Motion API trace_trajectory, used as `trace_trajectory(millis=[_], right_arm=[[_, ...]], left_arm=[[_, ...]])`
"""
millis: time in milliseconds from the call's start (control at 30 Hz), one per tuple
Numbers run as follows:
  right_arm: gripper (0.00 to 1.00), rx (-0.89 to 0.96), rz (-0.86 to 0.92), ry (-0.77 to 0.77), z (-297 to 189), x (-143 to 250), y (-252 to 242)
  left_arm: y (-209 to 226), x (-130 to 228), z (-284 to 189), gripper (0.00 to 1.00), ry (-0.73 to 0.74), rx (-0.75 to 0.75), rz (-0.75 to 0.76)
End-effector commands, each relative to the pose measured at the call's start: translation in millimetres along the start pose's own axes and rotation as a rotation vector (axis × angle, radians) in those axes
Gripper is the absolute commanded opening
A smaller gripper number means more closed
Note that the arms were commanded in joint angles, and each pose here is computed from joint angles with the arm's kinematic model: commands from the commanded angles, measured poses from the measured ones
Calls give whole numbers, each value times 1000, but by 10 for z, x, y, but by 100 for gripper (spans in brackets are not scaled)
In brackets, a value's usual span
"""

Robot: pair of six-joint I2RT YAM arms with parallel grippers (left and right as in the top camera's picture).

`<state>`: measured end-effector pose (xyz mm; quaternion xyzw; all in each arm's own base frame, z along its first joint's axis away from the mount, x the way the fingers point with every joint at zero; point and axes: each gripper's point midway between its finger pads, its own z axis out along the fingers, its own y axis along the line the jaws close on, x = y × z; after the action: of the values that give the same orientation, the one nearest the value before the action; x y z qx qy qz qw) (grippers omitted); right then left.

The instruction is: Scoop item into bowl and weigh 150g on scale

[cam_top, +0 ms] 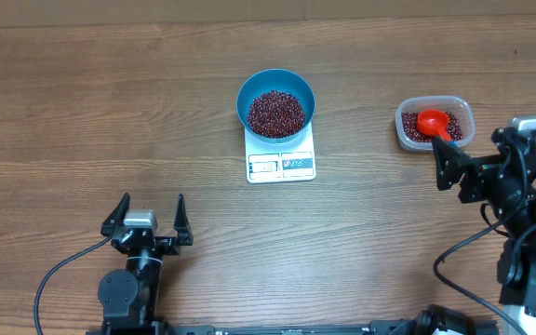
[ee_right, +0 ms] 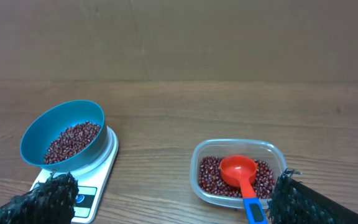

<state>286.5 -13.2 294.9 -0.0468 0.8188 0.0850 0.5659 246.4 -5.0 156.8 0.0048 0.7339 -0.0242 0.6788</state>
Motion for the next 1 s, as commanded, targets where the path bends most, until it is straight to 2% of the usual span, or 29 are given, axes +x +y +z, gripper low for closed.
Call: trace_trajectory(millis=[0, 967], right_arm=[[100, -15, -24, -46, -61, -33, 72], [100, -109, -174, -272, -110, 378, 412]], left_arm=[[24, -1, -4, 100, -5, -10, -10], [24, -1, -4, 100, -5, -10, -10]])
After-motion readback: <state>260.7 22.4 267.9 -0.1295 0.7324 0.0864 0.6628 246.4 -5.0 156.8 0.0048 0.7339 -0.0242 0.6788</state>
